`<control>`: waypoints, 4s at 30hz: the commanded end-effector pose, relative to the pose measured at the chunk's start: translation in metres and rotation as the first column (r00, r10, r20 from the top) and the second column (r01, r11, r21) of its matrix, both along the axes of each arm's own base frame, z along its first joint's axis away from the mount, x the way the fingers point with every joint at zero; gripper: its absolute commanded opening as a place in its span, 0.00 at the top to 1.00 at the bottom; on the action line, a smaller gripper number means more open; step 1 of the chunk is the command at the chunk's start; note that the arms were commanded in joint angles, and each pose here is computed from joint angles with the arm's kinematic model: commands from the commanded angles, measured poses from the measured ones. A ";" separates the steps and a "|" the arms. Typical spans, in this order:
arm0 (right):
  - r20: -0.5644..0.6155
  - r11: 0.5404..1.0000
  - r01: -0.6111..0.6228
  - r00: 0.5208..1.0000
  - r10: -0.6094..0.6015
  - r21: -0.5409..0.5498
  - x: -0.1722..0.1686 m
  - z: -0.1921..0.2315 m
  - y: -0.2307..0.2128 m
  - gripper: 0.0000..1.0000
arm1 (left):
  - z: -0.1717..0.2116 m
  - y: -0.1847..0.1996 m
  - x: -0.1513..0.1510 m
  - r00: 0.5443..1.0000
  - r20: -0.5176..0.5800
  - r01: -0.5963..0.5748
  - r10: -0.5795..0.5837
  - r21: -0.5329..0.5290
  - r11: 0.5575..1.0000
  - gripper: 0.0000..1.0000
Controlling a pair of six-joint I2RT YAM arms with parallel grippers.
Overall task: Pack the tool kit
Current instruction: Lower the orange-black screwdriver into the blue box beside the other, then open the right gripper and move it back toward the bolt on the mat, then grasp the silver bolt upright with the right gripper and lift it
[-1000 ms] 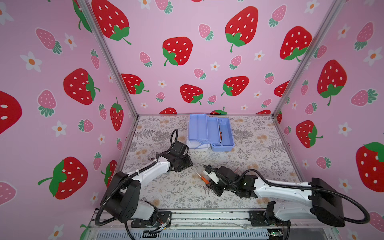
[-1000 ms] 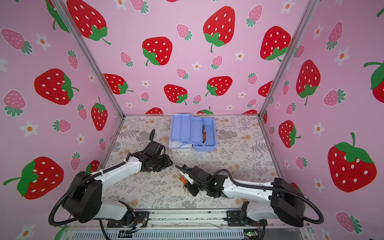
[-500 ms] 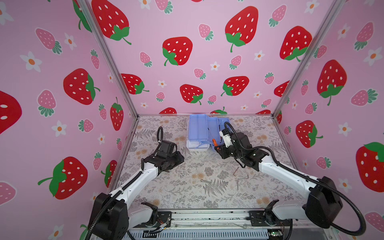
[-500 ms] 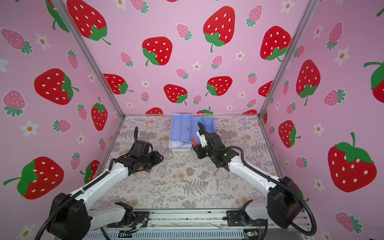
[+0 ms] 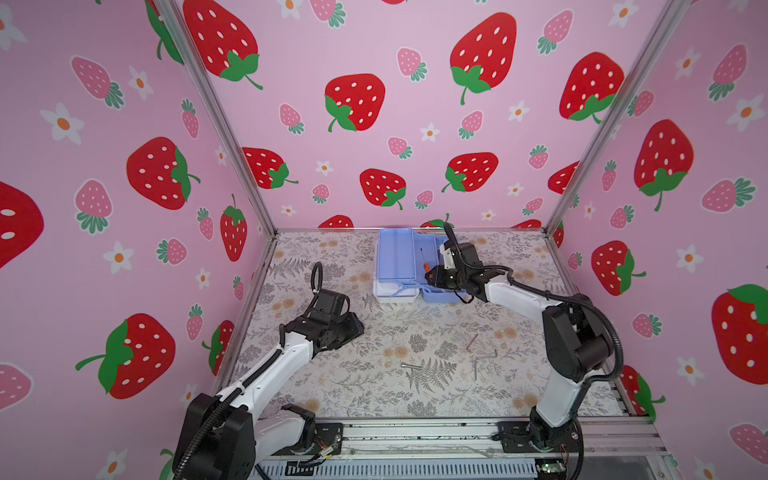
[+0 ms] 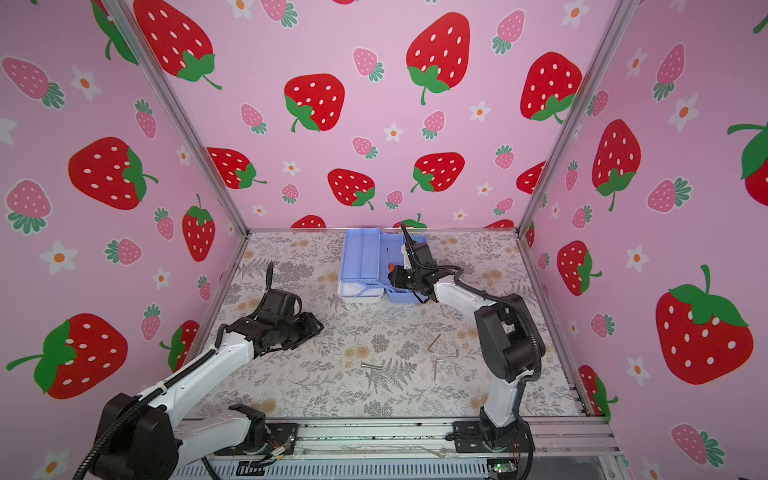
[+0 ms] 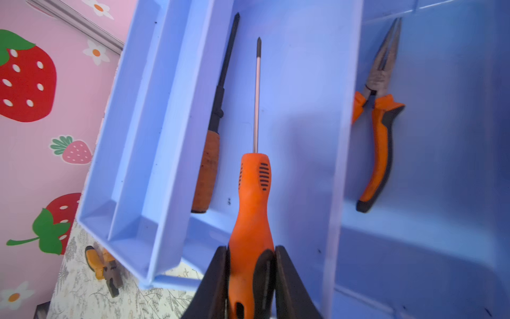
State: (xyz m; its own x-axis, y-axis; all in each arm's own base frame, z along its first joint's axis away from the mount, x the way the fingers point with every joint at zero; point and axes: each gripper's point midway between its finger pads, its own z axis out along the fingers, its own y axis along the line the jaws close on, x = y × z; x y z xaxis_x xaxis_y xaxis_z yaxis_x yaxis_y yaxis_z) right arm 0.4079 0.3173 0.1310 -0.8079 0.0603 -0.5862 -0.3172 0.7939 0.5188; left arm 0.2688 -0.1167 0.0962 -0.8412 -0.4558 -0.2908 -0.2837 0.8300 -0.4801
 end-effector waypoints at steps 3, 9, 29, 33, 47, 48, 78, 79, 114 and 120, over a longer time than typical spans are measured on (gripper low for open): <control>-0.015 0.996 0.035 0.999 -0.033 0.088 0.018 0.003 0.018 0.99 | -0.006 0.005 -0.006 1.000 -0.019 0.003 -0.003 0.011 1.000 0.44; -0.049 0.992 0.041 0.998 -0.036 0.117 0.020 -0.008 0.025 0.77 | -0.015 0.004 -0.010 0.999 -0.042 0.001 -0.001 0.002 1.000 0.44; 0.341 0.993 -0.011 0.939 0.051 -0.117 -0.050 0.086 -0.006 0.59 | -0.017 -0.022 -0.017 0.996 -0.044 0.077 -0.073 0.114 0.990 0.44; 0.391 0.961 -0.024 0.910 0.136 -0.277 -0.101 0.061 -0.019 0.58 | -0.021 -0.040 -0.022 0.992 -0.060 0.121 -0.114 0.131 0.984 0.44; 0.341 0.895 -0.256 0.858 0.384 -0.365 -0.238 -0.015 -0.036 0.56 | -0.035 -0.088 -0.047 0.978 -0.084 0.204 -0.192 0.180 0.962 0.45; 0.330 0.889 -0.267 0.857 0.396 -0.372 -0.243 -0.021 -0.036 0.56 | -0.036 -0.092 -0.049 0.977 -0.084 0.208 -0.196 0.182 0.961 0.45; 0.191 0.764 -0.419 0.804 0.564 -0.491 -0.273 -0.095 0.008 0.51 | -0.060 -0.069 -0.088 0.991 -0.079 0.122 -0.107 0.222 0.967 0.46; 0.185 0.756 -0.425 0.799 0.572 -0.498 -0.273 -0.098 0.011 0.51 | -0.062 -0.068 -0.088 0.991 -0.081 0.122 -0.106 0.222 0.967 0.46; 0.277 0.863 -0.500 0.821 0.499 -0.071 -0.275 -0.023 0.054 1.00 | -0.012 -0.150 -0.046 0.986 0.138 0.123 -0.093 -0.228 0.966 0.40; 0.260 0.898 -0.438 0.862 0.435 -0.052 -0.256 -0.026 0.042 1.00 | -0.012 -0.164 -0.045 0.986 0.116 0.142 -0.116 -0.245 0.959 0.44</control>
State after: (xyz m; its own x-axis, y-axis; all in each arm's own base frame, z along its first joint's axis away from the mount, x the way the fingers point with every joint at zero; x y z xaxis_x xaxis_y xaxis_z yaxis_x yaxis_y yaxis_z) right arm 0.1521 0.3543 0.0899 -0.5643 -0.3136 -0.7637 -0.7546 0.5712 0.3230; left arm 0.2141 -0.2459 0.0466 -0.8674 -0.4114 -0.2800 -0.1880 0.7918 -0.5811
